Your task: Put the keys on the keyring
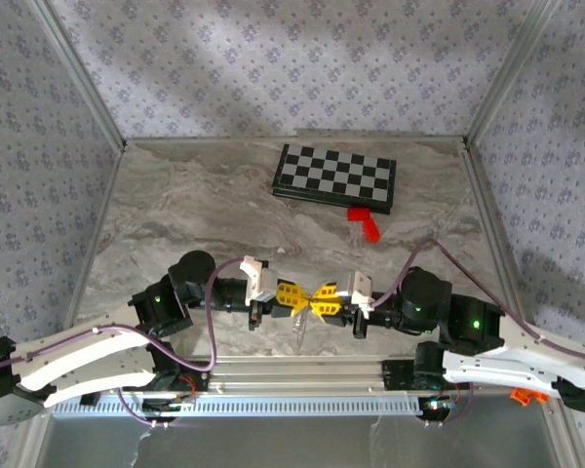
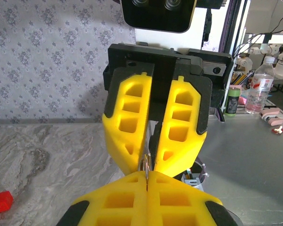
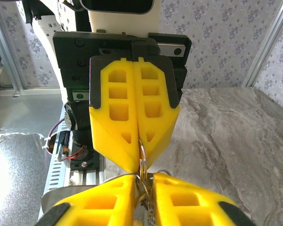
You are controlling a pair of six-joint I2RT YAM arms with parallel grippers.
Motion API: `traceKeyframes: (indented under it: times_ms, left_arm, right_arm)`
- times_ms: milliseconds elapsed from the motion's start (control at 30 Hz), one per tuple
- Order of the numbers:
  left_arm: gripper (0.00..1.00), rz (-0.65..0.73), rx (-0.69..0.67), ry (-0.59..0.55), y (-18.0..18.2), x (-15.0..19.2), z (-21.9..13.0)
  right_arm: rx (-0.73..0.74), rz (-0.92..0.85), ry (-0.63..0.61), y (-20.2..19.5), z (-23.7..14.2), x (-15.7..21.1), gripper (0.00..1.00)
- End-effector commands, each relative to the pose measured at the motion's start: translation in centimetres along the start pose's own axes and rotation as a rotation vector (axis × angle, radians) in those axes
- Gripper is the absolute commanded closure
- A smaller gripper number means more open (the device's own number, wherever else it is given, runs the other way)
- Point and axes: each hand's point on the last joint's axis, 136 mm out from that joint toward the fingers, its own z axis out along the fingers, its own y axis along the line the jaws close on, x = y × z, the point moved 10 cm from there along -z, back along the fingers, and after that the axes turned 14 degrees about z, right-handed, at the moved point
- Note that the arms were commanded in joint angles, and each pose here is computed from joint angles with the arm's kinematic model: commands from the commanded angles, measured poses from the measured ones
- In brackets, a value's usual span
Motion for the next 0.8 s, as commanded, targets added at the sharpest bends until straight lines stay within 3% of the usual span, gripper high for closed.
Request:
traceKeyframes:
  times_ms: [0, 167, 333, 467, 600, 767]
  left_arm:
    - [1.0, 0.029, 0.027, -0.054, -0.2, -1.0, 0.0]
    - [1.0, 0.026, 0.031, -0.045, -0.2, -0.9, 0.1]
    - [1.0, 0.026, 0.029, -0.036, -0.1, -0.7, 0.1]
    - [1.0, 0.023, -0.006, 0.017, 0.1, -0.5, 0.1]
    - [0.76, 0.023, -0.079, 0.155, 0.8, 0.0, -0.1]
    - [0.77, 0.013, -0.063, 0.286, 1.0, 0.5, 0.0]
  right_arm:
    - [-0.026, 0.006, -0.023, 0.2, 0.0, -0.2, 0.86]
    - [-0.025, 0.009, -0.022, 0.2, 0.1, 0.0, 0.87]
    - [-0.018, 0.007, -0.013, 0.1, 0.1, 0.1, 1.0]
    - [0.017, 0.008, 0.014, -0.1, -0.1, 0.0, 1.0]
    - [0.076, -0.007, 0.09, -0.4, -0.3, 0.1, 1.0]
    - [0.146, -0.047, 0.231, -0.6, -0.1, 0.1, 1.0]
